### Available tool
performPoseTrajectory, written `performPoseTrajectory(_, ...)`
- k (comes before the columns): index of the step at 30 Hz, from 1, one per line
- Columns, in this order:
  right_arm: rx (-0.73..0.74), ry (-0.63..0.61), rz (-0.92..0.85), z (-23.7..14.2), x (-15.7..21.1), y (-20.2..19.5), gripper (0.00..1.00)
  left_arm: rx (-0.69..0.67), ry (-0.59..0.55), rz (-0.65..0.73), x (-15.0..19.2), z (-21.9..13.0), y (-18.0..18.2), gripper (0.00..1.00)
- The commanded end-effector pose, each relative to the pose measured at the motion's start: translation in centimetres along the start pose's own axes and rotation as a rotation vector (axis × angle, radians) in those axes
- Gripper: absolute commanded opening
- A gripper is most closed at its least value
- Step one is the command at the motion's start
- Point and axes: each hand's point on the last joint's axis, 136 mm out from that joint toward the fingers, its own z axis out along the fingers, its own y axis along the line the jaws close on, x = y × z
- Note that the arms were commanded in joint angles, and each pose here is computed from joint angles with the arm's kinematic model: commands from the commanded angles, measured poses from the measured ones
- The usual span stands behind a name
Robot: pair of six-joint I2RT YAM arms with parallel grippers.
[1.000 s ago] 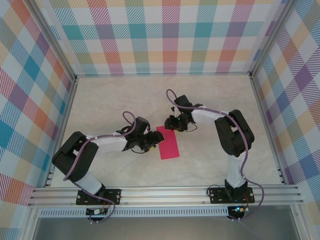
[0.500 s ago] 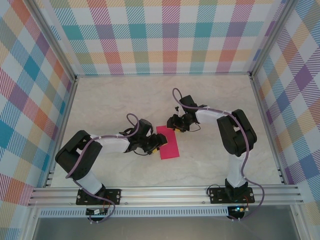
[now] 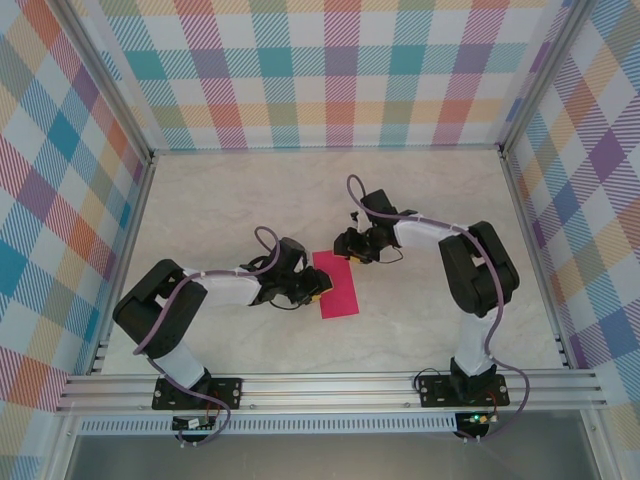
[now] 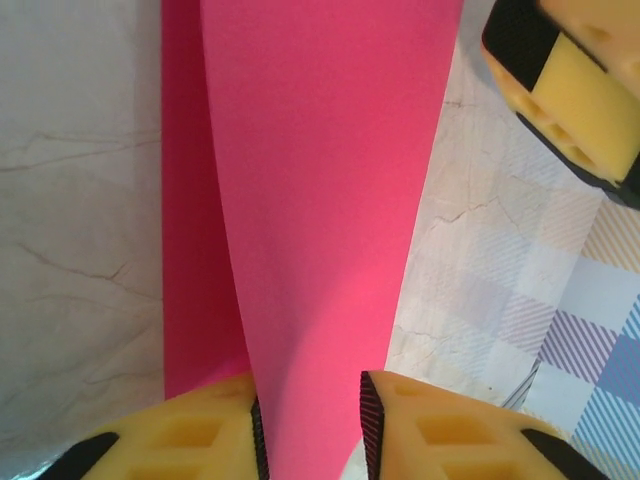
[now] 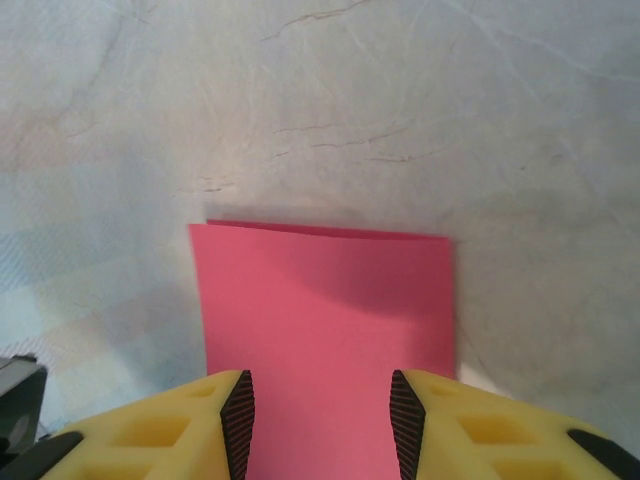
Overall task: Fold a paper plane with a square sheet of paper (pick it up from the middle)
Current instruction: Pick up the paper from the center of the table, then place the paper at the center of the table.
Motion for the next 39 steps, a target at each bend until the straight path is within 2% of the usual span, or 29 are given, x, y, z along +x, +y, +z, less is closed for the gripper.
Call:
performPoseTrajectory(1, -0.045, -0.039, -0.023, -2.5, -0.1, 1.4, 0.43, -0.014, -0.018, 0.030, -0.2, 0.6, 0.3, 0.22)
performPoseTrajectory(7, -0.019, -0.062, -0.061, -4.5, 1.8, 0.6, 0.43, -0.155, -0.041, 0.111, -0.9, -0.6, 2.3, 0.08)
performPoseTrajectory(16, -0.053, -0.041, -0.083, -5.5, 4.8, 0.4, 0.34, -0.271, -0.009, 0.224, -1.5, -5.5, 3.3, 0.01)
performPoseTrajectory(25, -0.068, -0.087, -0.079, -6.7, 4.8, 1.3, 0.33, -0.202, -0.068, 0.312, -3.0, -9.7, -1.1, 0.01)
performPoseTrajectory(34, -0.052, -0.142, -0.089, -8.3, 4.3, 1.8, 0.33, -0.243, -0.192, 0.446, -4.2, -17.1, -4.7, 0.01)
performPoseTrajectory(36, -0.053, -0.140, -0.087, -8.2, 4.3, 1.8, 0.33, -0.245, -0.182, 0.472, -4.0, -17.5, -5.0, 0.02)
performPoseTrajectory(39, -0.059, -0.135, -0.082, -7.9, 4.3, 1.7, 0.33, -0.207, -0.121, 0.480, -3.4, -16.0, -5.0, 0.02)
